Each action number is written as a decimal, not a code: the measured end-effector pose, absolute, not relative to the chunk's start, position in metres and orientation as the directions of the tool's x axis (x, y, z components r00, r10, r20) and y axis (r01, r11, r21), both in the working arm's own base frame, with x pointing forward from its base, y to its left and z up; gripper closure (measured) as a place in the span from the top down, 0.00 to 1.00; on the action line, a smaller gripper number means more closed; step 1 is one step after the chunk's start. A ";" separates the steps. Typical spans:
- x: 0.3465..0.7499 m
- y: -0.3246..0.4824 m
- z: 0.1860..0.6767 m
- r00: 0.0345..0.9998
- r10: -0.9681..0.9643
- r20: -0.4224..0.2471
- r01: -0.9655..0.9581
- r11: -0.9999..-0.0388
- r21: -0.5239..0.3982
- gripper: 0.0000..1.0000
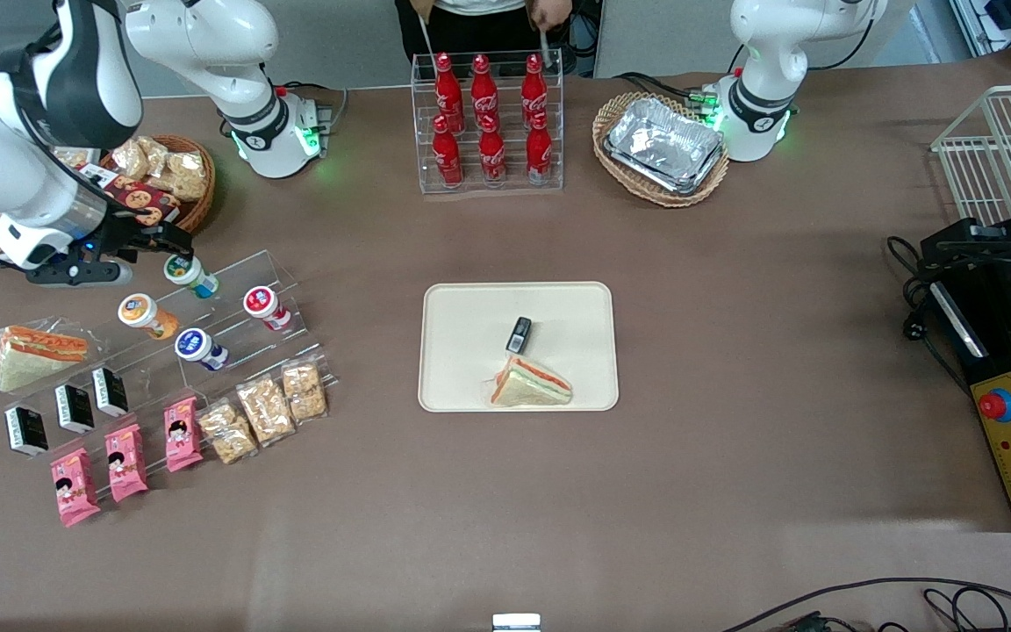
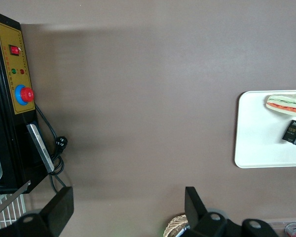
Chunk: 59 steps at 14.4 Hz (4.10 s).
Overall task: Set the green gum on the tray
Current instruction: 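Lower the right gripper and close it on the green-lidded cup, then lift the green cup and carry it toward the white tray, then lower the green cup onto the tray beside the black box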
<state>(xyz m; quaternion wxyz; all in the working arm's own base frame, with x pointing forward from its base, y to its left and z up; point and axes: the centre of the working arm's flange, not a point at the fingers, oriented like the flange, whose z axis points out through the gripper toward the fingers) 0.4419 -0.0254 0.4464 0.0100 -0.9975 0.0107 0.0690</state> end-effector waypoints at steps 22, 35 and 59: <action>0.423 -0.026 0.379 0.993 -0.003 -0.119 -0.002 -1.000 0.010 0.59; 0.492 -0.021 0.551 0.982 0.009 -0.188 0.011 -1.000 0.009 0.59; 0.447 0.385 0.315 0.989 -0.084 -0.122 -0.093 -0.993 -0.071 0.59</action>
